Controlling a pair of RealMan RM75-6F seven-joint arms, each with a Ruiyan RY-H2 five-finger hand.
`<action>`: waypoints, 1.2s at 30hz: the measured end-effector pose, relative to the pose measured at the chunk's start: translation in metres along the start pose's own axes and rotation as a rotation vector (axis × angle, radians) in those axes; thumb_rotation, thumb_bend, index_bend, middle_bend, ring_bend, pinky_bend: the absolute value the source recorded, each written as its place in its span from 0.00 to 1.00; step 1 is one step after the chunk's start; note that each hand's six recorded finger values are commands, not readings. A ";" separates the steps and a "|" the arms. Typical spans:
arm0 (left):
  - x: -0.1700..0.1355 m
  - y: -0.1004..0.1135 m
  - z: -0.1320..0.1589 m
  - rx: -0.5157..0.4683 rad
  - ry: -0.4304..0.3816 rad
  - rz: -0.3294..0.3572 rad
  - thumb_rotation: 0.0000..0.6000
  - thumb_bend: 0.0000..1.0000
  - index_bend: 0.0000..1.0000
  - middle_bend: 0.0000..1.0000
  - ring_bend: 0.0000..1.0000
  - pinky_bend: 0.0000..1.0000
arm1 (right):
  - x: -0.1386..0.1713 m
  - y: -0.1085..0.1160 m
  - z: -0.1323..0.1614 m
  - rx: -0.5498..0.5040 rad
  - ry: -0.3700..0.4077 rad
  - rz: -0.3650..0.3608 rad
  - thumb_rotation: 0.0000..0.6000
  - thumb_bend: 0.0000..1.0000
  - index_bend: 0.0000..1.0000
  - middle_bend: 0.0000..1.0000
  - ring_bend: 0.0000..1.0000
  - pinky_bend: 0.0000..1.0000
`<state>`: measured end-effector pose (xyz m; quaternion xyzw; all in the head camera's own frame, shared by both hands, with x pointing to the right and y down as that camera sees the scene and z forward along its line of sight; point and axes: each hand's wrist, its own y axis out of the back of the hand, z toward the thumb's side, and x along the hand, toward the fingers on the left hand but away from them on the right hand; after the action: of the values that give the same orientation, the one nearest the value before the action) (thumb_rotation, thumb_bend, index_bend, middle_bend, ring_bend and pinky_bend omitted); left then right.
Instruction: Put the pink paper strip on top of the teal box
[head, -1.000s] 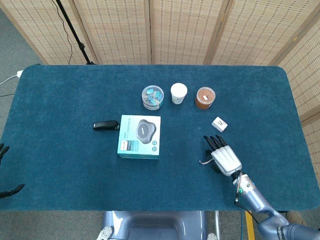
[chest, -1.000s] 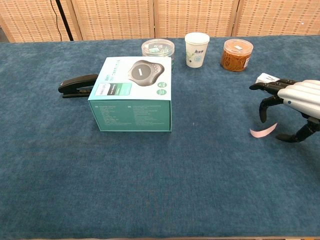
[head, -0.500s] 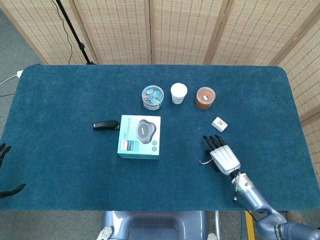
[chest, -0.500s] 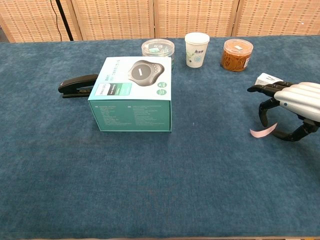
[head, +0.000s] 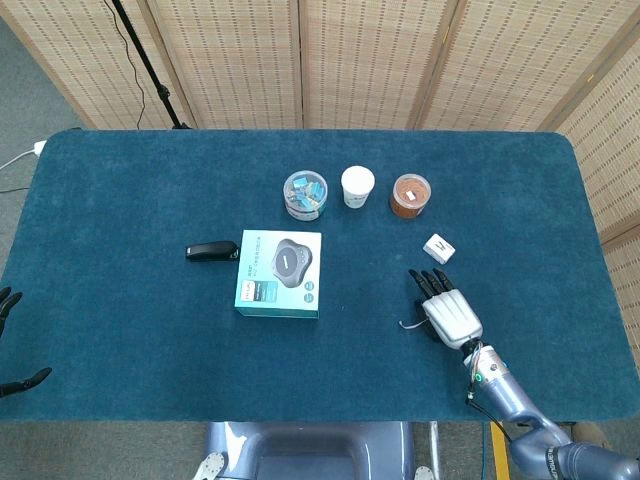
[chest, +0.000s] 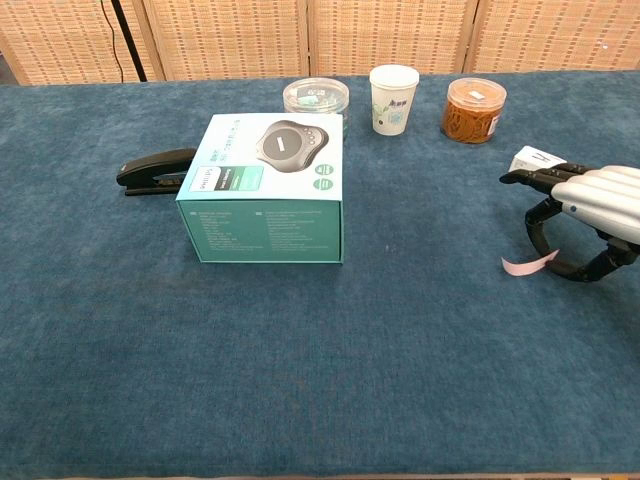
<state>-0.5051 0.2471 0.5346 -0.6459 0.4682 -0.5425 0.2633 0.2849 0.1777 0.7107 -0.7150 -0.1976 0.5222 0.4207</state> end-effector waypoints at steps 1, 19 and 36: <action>0.000 0.000 0.000 0.000 0.000 0.000 1.00 0.00 0.00 0.00 0.00 0.00 | 0.000 0.000 -0.001 0.000 -0.002 0.000 1.00 0.49 0.57 0.00 0.00 0.00; -0.002 0.002 0.000 -0.007 -0.003 0.003 1.00 0.00 0.00 0.00 0.00 0.00 | 0.012 0.057 0.005 -0.014 0.012 -0.185 1.00 0.57 0.61 0.00 0.00 0.00; -0.005 0.006 -0.002 -0.032 -0.012 0.003 1.00 0.00 0.00 0.00 0.00 0.00 | -0.026 0.165 0.066 0.169 0.084 -0.489 1.00 0.64 0.61 0.00 0.00 0.00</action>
<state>-0.5090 0.2494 0.5277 -0.6526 0.4762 -0.5305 0.2569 0.1892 0.0914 0.5857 -0.6295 -0.3024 0.3893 0.6006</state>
